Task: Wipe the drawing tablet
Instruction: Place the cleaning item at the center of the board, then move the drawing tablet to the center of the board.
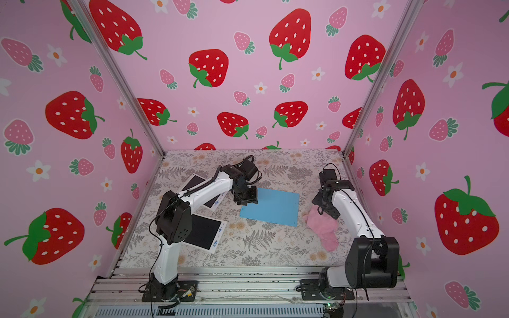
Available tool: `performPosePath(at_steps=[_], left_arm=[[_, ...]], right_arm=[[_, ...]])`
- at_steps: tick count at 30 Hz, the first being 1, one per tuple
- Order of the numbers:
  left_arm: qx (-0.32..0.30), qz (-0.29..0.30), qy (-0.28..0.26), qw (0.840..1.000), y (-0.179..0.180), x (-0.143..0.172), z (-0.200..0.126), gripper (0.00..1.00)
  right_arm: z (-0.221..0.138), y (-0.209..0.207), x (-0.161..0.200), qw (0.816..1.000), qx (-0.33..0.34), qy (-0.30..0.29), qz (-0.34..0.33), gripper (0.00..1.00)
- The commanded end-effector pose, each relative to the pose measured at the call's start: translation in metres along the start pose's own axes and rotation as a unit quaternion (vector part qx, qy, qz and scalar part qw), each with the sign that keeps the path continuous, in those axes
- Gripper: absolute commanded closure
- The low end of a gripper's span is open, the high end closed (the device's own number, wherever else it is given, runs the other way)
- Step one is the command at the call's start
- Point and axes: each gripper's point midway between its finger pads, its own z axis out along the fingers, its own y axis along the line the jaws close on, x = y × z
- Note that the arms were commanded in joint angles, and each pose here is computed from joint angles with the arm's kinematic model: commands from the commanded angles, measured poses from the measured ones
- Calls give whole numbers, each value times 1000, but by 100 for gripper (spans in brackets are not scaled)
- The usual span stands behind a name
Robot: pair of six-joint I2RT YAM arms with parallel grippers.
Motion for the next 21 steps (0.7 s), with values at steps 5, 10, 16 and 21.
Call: performPosePath(at_steps=[5, 10, 16, 21], left_arm=[[29, -2, 86, 996, 1, 62, 39, 57], [37, -30, 101, 994, 6, 72, 57, 59], [29, -64, 98, 993, 14, 69, 71, 62], [14, -84, 92, 992, 24, 64, 76, 69]], right_arm=[[-46, 49, 48, 983, -54, -45, -169, 19], [-32, 48, 83, 981, -33, -11, -190, 23], [-18, 84, 142, 965, -131, 96, -205, 40], [0, 102, 181, 954, -155, 159, -202, 47]])
